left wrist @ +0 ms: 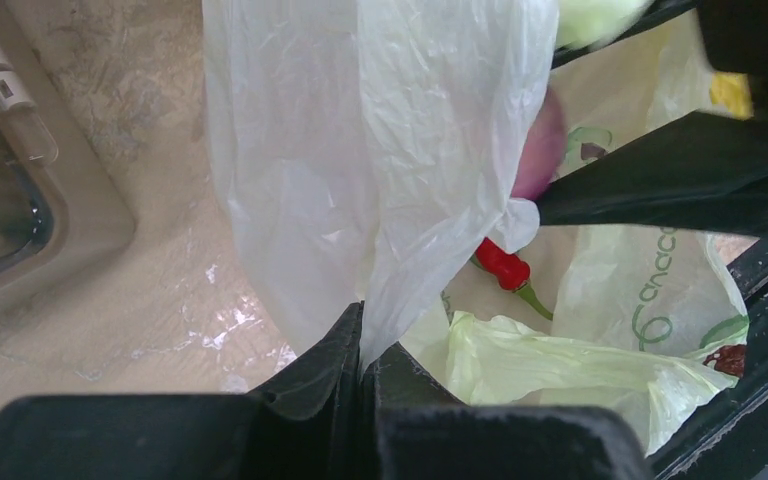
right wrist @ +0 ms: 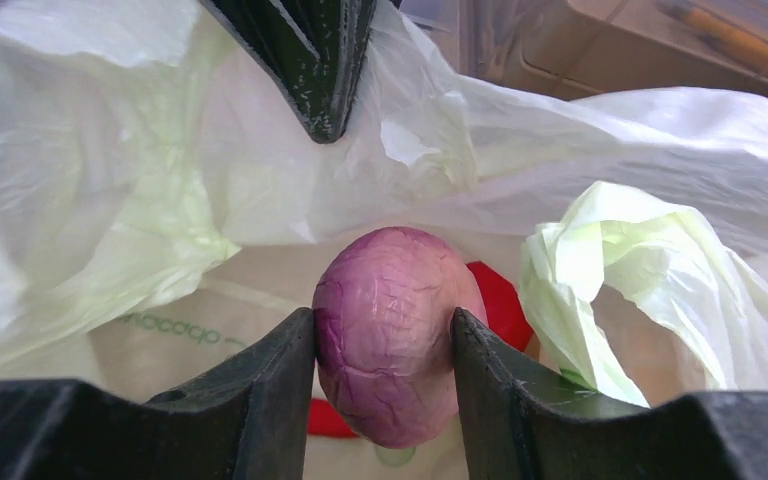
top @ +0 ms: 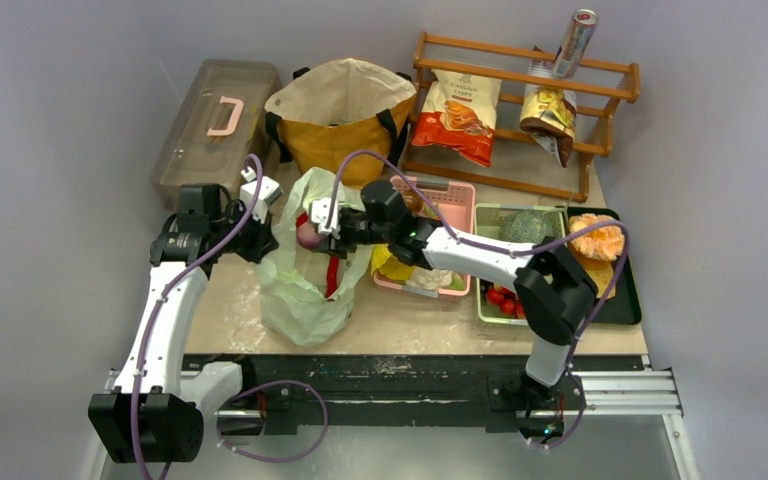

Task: Untie the knot of the grocery bags and take out the mixed food
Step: Place the fake vegetable in the bin.

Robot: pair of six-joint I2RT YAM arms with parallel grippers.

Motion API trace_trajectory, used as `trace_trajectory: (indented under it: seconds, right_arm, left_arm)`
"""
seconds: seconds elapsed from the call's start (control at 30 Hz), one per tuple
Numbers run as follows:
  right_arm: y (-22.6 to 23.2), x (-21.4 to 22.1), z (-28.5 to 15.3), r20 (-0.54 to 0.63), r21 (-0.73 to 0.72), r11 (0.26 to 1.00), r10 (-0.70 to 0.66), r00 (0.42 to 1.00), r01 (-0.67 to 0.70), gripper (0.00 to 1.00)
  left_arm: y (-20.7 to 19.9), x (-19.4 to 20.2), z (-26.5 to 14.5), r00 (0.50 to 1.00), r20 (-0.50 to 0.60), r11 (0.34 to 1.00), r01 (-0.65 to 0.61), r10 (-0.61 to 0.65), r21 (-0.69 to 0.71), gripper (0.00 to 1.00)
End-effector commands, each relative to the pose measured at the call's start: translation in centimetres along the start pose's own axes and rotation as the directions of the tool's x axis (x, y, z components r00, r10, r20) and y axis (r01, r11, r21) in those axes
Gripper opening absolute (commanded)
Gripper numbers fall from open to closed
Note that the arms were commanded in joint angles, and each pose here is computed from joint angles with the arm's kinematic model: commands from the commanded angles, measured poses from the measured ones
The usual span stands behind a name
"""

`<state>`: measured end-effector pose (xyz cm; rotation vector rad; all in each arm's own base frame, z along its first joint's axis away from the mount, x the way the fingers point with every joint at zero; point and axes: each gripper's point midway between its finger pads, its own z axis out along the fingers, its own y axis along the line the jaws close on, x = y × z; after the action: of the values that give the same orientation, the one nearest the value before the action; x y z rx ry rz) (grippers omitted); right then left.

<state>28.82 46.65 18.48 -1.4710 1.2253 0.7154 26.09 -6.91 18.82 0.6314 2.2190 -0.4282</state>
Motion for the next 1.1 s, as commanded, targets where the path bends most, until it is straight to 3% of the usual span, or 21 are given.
trace_trajectory:
  seconds: [0.0,0.23,0.43,0.63,0.8,0.87,0.97,1.03,1.07]
  right_arm:
    - [0.3,-4.0,-4.8,0.053,-0.046,0.999,0.028,0.998,-0.026,0.07]
    - [2.2,-6.4,-10.9,0.034,-0.103,0.992,0.073,0.997,-0.069,0.07]
    - [0.5,-5.7,-15.9,-0.044,0.034,0.988,0.154,0.987,-0.153,0.06]
    - [-6.3,1.5,-23.6,-0.166,0.359,0.897,0.332,0.929,-0.256,0.06]
    - [-8.6,7.4,-26.0,-0.255,0.487,0.836,0.413,0.875,-0.253,0.09]
    - [-9.2,9.8,-25.9,-0.292,0.515,0.823,0.429,0.855,-0.237,0.15]
    - [-10.3,12.3,-25.7,-0.338,0.554,0.805,0.451,0.826,-0.212,0.42]
    - [-11.3,13.0,-25.7,-0.361,0.573,0.795,0.461,0.811,-0.197,0.48]
    - [-11.7,12.8,-25.7,-0.362,0.578,0.793,0.46,0.811,-0.192,0.56]
  left_arm:
    - [0.3,-1.8,-0.7,0.998,0.053,0.999,-0.038,0.039,-0.011,0.0]
    - [0.2,-1.7,-0.7,0.998,0.057,0.999,-0.039,0.04,-0.006,0.0]
    - [0.1,-1.6,-0.6,0.998,0.06,0.999,-0.037,0.037,-0.002,0.0]
    - [0.0,-1.8,-0.7,0.997,0.067,0.999,-0.035,0.035,-0.003,0.0]
    - [0.0,-1.7,-0.4,0.997,0.067,1.0,-0.028,0.028,0.004,0.0]
    - [0.1,-1.8,-0.3,0.997,0.068,1.0,-0.026,0.026,0.006,0.0]
    - [0.1,-2.0,-0.4,0.997,0.071,1.0,-0.028,0.028,0.004,0.0]
    - [0.1,-2.1,-0.6,0.997,0.075,0.999,-0.032,0.032,-0.001,0.0]
    - [0.1,-2.2,-0.6,0.997,0.076,0.999,-0.033,0.033,-0.001,0.0]
